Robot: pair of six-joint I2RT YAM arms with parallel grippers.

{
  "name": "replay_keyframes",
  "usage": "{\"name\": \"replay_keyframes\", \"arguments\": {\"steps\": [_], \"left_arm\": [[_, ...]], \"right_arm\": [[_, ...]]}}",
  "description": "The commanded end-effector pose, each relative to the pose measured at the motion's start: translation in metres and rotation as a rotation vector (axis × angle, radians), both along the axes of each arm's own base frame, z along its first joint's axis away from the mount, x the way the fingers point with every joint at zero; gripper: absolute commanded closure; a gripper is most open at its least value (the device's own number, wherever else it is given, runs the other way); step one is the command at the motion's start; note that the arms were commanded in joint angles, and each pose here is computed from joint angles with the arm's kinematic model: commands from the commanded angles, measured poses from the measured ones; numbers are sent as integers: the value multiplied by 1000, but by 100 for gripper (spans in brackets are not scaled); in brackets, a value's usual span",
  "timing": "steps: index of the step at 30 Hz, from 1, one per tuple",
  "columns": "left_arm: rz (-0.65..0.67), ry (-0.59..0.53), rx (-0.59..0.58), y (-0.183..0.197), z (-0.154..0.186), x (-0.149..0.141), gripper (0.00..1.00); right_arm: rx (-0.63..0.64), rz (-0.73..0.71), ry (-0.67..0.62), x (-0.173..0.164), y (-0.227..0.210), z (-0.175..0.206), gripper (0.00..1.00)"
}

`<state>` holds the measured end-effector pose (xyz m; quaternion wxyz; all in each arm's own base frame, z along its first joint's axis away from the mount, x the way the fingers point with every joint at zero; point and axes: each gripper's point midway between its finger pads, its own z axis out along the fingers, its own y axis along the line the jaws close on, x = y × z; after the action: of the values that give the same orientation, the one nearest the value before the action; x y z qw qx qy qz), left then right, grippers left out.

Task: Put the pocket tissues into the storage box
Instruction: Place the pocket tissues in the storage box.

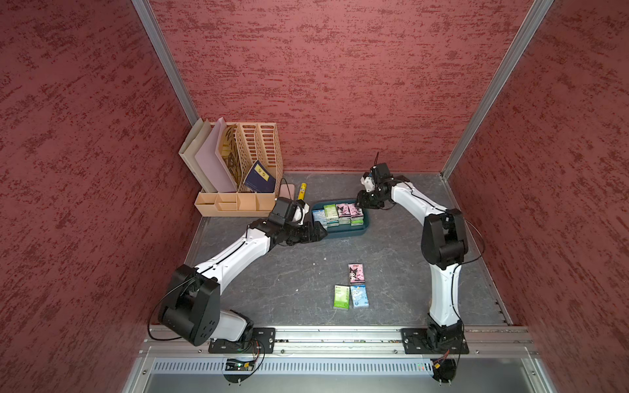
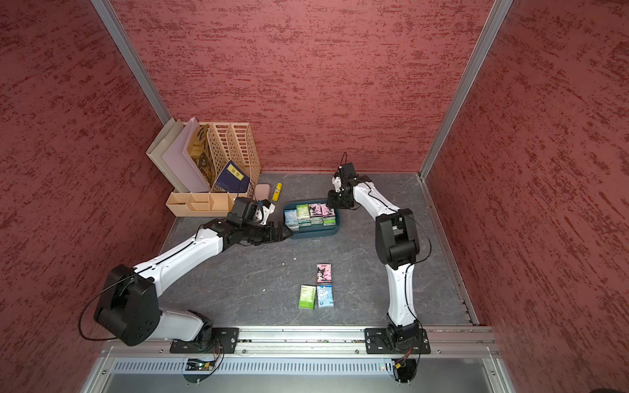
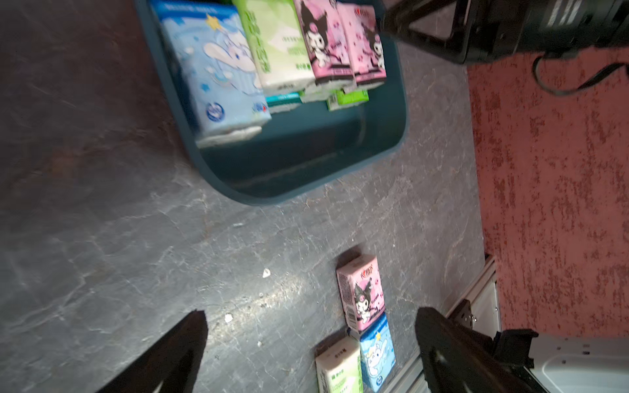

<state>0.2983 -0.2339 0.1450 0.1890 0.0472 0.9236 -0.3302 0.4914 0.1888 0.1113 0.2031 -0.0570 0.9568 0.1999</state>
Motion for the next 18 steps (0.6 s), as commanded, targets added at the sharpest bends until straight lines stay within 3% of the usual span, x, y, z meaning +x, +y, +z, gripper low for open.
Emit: {"name": "replay_keyframes", "arguments": {"steps": [1,9,14,18], "left_arm": [[-39,39,32,-13,-8,-16,0],[-127,203,76,-37,-41,-63,0],[-211,331,161,-43,-63,-105,0],[-246,364,177,-50,-68,-124,0]], "right_arm": [[19,-18,-171,6,-4,73,53],[68,-66,-247,-32,-16,124,49],[59,-81,-231,-58,-25,124,49],[58,-78,-198,-70,-27,112,49]]}}
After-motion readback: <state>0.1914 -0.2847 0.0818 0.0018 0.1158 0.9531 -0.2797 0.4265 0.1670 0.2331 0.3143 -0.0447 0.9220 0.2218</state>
